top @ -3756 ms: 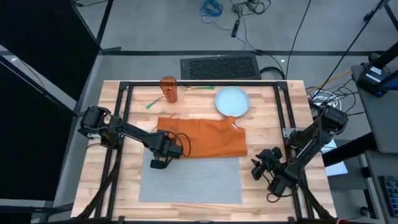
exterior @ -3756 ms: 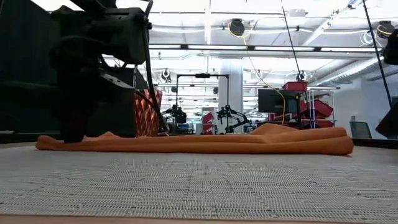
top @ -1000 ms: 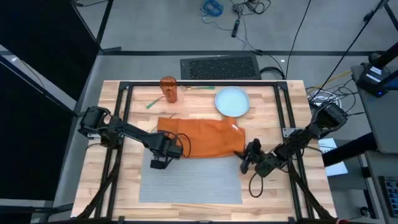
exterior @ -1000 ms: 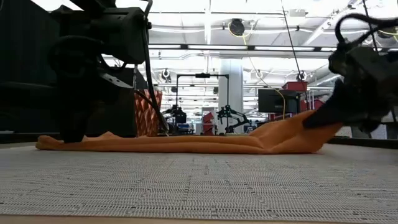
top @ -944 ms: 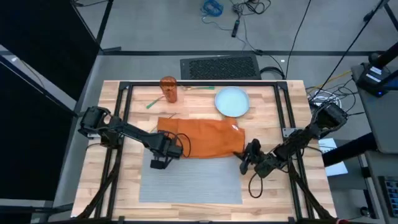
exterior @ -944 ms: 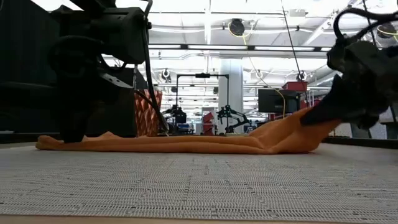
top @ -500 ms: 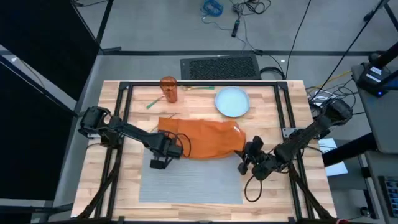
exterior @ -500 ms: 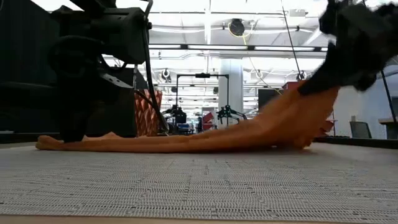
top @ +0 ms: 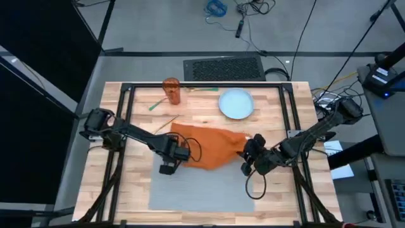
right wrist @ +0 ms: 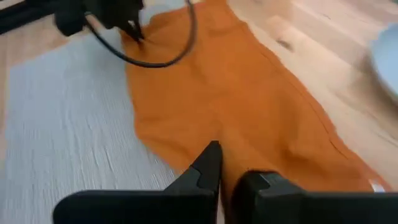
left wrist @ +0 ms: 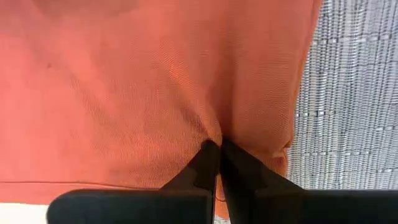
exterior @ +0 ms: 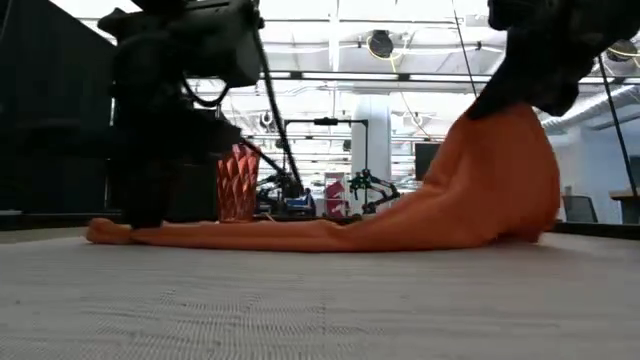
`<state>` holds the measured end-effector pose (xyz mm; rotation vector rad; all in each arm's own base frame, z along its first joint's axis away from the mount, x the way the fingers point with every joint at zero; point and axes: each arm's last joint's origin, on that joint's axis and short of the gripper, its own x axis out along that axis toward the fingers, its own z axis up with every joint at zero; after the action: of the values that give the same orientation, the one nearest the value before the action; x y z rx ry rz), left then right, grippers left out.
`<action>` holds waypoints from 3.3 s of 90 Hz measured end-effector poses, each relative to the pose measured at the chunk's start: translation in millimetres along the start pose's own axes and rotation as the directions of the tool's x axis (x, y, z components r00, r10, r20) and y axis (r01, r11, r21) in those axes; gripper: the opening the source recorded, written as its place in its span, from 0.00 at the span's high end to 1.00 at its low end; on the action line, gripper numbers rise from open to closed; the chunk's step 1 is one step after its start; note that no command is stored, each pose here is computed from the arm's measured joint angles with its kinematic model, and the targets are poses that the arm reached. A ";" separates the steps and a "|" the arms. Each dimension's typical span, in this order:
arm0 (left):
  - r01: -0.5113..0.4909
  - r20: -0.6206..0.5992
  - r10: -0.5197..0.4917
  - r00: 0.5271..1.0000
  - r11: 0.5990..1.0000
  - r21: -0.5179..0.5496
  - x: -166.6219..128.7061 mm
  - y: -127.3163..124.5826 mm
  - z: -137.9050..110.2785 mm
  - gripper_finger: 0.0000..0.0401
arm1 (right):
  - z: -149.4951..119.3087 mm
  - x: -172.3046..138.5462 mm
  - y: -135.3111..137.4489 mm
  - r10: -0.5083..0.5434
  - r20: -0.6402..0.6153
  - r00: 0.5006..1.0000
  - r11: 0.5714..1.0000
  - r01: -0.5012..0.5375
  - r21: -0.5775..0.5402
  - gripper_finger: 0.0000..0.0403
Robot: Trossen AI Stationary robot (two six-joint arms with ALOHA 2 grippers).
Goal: Set table place
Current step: Fold the orange table napkin
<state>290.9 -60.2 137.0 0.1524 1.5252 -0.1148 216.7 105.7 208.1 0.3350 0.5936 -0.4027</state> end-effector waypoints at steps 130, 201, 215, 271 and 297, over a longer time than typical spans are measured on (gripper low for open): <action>0.001 0.092 -0.007 0.996 0.998 0.068 -16.4 -14.5 33.4 0.75 | 17.6 -9.1 12.1 0.046 -0.008 0.999 0.993 -0.047 -0.105 1.00; -0.336 0.360 0.353 0.864 0.935 -0.110 -176.2 2.4 15.2 0.54 | 24.1 -1.4 5.8 0.062 -0.051 0.997 0.989 -0.068 -0.135 1.00; -0.370 0.464 0.430 0.774 0.903 -0.219 -232.8 5.2 -17.7 0.54 | 36.8 5.4 1.3 0.093 -0.060 0.994 0.983 -0.101 -0.153 1.00; -0.382 0.379 0.549 0.745 0.816 -0.433 -285.6 16.1 -113.3 0.54 | 105.8 93.5 39.9 0.330 -0.172 0.928 0.867 -0.370 -0.334 1.00; -0.369 0.372 0.536 0.758 0.822 -0.435 -288.6 15.2 -128.0 0.54 | 135.2 131.7 47.2 0.391 -0.178 0.903 0.819 -0.429 -0.382 1.00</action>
<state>155.0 -29.3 420.7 0.2055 0.9457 0.4806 401.2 55.4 243.7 0.0657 0.6603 0.1632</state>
